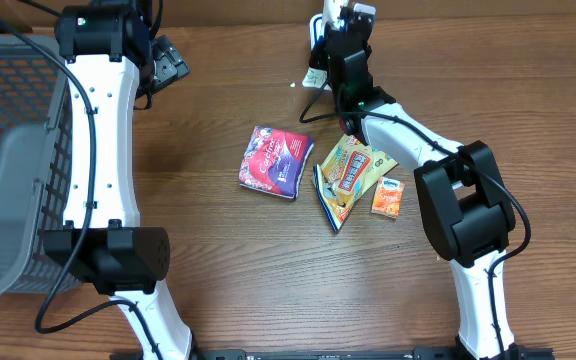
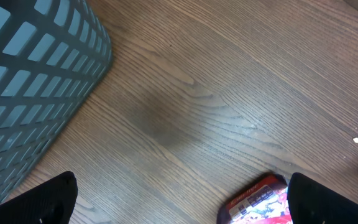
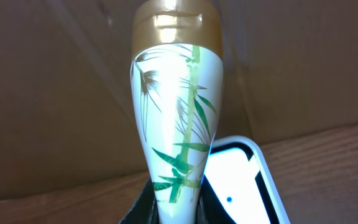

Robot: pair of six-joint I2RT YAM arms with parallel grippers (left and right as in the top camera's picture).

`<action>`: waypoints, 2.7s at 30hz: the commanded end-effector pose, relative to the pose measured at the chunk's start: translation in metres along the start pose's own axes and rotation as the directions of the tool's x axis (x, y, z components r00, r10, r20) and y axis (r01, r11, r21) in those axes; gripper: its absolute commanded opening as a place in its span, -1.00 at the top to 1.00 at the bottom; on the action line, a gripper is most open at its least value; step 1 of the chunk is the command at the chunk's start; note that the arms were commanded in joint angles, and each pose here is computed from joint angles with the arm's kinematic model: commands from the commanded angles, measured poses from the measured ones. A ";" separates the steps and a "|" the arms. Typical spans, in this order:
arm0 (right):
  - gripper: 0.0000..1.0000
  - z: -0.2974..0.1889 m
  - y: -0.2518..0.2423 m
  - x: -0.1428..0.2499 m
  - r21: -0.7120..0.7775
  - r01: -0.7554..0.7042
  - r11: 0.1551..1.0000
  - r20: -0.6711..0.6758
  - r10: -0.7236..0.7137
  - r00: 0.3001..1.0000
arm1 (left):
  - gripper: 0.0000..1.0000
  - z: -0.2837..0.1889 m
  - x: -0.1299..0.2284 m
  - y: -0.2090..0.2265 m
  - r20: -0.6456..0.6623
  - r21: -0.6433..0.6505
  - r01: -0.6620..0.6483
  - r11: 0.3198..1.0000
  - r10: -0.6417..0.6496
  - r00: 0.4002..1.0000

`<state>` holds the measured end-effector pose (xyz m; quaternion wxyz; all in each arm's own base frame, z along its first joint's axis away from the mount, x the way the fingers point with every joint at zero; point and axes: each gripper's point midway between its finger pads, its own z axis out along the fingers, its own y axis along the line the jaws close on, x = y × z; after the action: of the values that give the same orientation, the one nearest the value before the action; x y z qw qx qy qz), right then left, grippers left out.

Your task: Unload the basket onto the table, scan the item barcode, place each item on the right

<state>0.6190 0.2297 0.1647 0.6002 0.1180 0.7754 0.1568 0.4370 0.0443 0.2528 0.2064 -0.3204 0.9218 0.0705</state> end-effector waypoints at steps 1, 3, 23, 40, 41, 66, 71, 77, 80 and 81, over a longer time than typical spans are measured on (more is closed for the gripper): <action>0.93 -0.008 0.014 -0.049 -0.016 0.014 1.000 0.119 -0.012 0.993 | -0.99 0.005 0.000 0.000 -0.008 -0.010 0.011 1.000 -0.011 1.000; 0.93 -0.011 0.009 -0.061 0.029 0.059 0.998 0.161 -0.063 0.985 | -0.99 0.005 0.000 0.000 -0.008 -0.010 0.011 1.000 -0.011 1.000; 0.93 -0.122 -0.233 -0.219 0.802 0.078 0.593 0.117 -0.284 0.951 | -1.00 0.005 0.000 0.000 -0.008 -0.010 0.011 1.000 -0.011 1.000; 0.93 -0.261 -0.519 -0.153 0.869 -0.360 0.339 0.153 0.507 0.848 | -1.00 0.005 0.000 0.000 -0.008 -0.010 0.011 1.000 -0.011 1.000; 0.93 -0.271 -0.529 -0.150 0.874 -0.387 0.293 0.189 0.528 0.828 | -1.00 0.005 0.000 0.000 -0.008 -0.010 0.011 1.000 -0.011 1.000; 0.89 -0.295 -0.613 -0.101 0.895 -0.445 0.012 0.385 0.481 0.787 | -1.00 0.005 0.000 0.000 -0.008 -0.010 0.011 1.000 -0.011 1.000; 0.77 -0.298 -0.619 -0.109 0.907 -0.419 0.035 0.360 0.450 0.817 | -1.00 0.005 0.000 0.000 -0.008 -0.010 0.011 1.000 -0.011 1.000; -0.33 -0.305 -0.623 -0.107 0.946 -0.315 0.075 0.250 0.451 0.857 | -0.99 0.005 0.000 0.000 -0.008 -0.010 0.011 1.000 -0.011 1.000; -0.86 -0.307 -0.621 -0.109 0.966 -0.230 0.115 0.157 0.446 0.881 | -1.00 0.005 0.000 0.000 -0.008 -0.010 0.011 1.000 -0.011 1.000; -0.94 -0.308 -0.619 -0.112 0.969 -0.215 0.123 0.140 0.443 0.885 | -1.00 0.005 0.000 0.000 -0.008 -0.010 0.011 1.000 -0.011 1.000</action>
<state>0.3509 -0.4071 0.0721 0.2580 0.6584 0.6783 -0.1994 0.4370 0.0443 0.2524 0.2059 -0.3203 0.9219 0.0707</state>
